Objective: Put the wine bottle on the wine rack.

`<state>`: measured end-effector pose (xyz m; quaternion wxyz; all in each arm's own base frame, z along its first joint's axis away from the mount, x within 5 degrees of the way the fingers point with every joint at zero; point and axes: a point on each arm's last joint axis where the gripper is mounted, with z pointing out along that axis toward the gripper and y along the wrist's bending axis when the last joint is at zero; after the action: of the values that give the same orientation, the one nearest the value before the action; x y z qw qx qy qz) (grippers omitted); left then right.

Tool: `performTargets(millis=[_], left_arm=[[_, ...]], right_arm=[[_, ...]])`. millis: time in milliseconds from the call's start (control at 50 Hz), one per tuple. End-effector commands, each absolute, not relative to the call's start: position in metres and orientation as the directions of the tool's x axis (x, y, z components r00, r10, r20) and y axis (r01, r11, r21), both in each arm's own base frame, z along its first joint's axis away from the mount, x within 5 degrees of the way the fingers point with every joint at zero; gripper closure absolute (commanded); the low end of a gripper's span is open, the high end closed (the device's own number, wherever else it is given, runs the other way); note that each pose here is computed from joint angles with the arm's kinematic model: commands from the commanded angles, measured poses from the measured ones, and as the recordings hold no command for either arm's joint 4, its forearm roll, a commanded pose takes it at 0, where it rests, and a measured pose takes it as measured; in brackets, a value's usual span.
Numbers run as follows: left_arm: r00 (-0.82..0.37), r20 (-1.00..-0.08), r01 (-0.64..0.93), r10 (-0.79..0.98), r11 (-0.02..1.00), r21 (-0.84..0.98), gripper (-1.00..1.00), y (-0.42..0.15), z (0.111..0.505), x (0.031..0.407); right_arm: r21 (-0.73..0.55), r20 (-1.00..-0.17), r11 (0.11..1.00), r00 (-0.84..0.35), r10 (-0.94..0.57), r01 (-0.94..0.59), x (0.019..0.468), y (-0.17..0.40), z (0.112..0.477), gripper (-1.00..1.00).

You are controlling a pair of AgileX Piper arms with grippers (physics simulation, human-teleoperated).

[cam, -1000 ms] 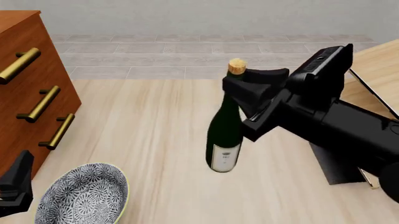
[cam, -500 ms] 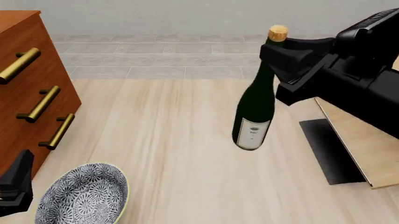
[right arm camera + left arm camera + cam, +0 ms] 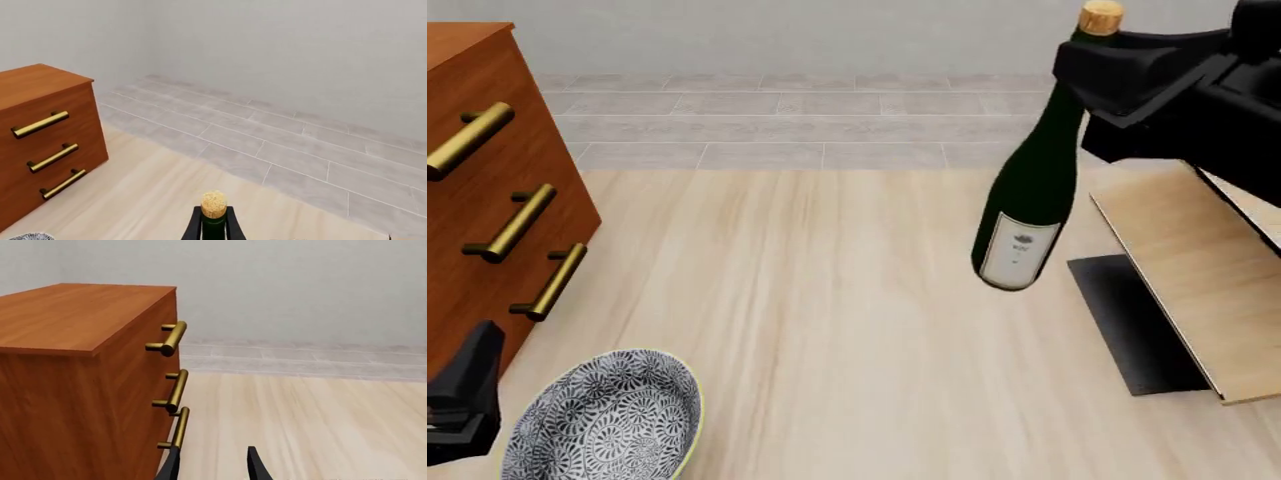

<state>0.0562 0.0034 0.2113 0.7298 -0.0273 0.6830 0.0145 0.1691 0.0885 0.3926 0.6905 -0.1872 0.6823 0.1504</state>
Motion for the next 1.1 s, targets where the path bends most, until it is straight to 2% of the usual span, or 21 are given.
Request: performTargets(millis=[20,440,1100], left_arm=[[0.063,-0.998,-0.055,-0.013,0.998,-0.016,-1.00,0.003,0.211,0.056],[0.061,-0.998,-0.056,-0.009,0.998,-0.013,-1.00,0.003,0.211,0.056],[0.070,-0.997,-0.043,-0.009,0.999,-0.012,-1.00,0.002,0.212,0.056]], right_arm=[[-0.049,-0.998,0.919,0.043,-0.035,-0.392,0.171,0.073,0.409,1.00],[-0.034,-0.996,0.956,0.090,-0.009,-0.292,0.159,0.049,0.439,1.00],[0.014,-0.994,0.989,0.101,0.029,-0.148,0.149,0.022,0.465,1.00]])
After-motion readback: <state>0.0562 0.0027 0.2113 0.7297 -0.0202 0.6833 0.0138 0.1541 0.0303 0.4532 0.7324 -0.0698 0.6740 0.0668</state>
